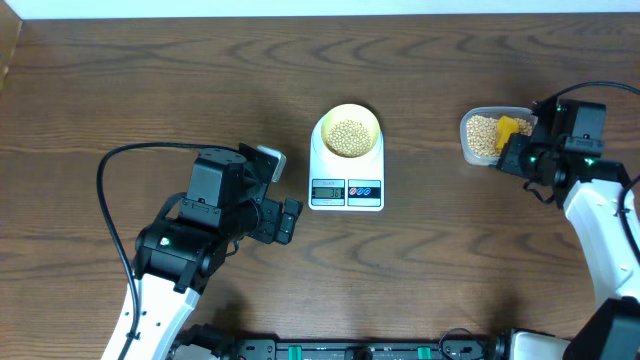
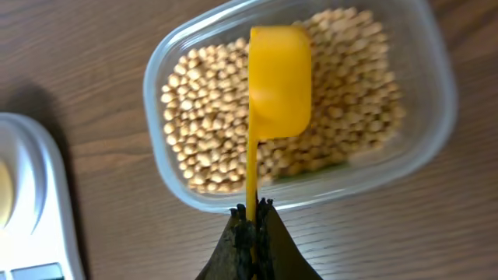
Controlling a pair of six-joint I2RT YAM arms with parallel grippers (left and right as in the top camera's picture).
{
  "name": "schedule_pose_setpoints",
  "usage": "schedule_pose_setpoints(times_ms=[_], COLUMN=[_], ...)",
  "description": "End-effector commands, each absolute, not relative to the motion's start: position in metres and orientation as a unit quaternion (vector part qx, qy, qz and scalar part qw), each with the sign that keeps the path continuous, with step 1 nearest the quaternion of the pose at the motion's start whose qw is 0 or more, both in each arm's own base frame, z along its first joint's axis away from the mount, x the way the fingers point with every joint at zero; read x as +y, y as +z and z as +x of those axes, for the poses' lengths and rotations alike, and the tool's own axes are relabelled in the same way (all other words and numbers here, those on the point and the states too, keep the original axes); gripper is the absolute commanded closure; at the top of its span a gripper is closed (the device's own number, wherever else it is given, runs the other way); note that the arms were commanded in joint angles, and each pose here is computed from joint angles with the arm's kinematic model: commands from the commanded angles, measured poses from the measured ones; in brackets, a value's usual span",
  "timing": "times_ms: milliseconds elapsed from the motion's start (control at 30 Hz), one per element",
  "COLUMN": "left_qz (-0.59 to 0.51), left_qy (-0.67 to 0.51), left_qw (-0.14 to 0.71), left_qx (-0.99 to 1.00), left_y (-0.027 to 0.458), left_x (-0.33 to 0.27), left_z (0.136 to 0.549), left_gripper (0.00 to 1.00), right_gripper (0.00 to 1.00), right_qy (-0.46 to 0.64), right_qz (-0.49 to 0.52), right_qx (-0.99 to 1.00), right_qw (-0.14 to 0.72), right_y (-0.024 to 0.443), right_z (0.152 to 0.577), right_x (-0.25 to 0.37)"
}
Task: Scoop item into bowl and weigh 50g on scale
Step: 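Move the right gripper back to the tub and scoop soybeans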
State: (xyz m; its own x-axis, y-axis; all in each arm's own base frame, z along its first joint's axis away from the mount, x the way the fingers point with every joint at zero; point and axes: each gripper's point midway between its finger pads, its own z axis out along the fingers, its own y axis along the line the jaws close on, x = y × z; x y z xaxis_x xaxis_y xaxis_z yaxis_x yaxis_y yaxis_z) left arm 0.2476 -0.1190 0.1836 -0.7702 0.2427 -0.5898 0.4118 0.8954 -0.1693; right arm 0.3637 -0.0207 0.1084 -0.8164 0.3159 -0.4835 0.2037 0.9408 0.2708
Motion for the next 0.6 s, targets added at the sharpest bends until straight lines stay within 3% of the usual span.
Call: schedule_pose_setpoints(times_ms=[0,567], left_qz=[0.177,0.177], left_qy=[-0.141,-0.141], left_qw=[0.289,0.289], left_qx=[0.93,0.93], left_y=[0.182,0.182], left_x=[-0.118,-0.118], left_z=[0.247,0.247], left_gripper=[0.06,0.07], right_gripper=[0.99,0.99], right_qy=[0.152,0.241], right_qz=[0.12,0.199], right_qx=[0.948,0.921], right_qw=[0.252,0.232], right_y=[0.1,0.107], right_z=[0.362,0.362], right_x=[-0.004,0.0])
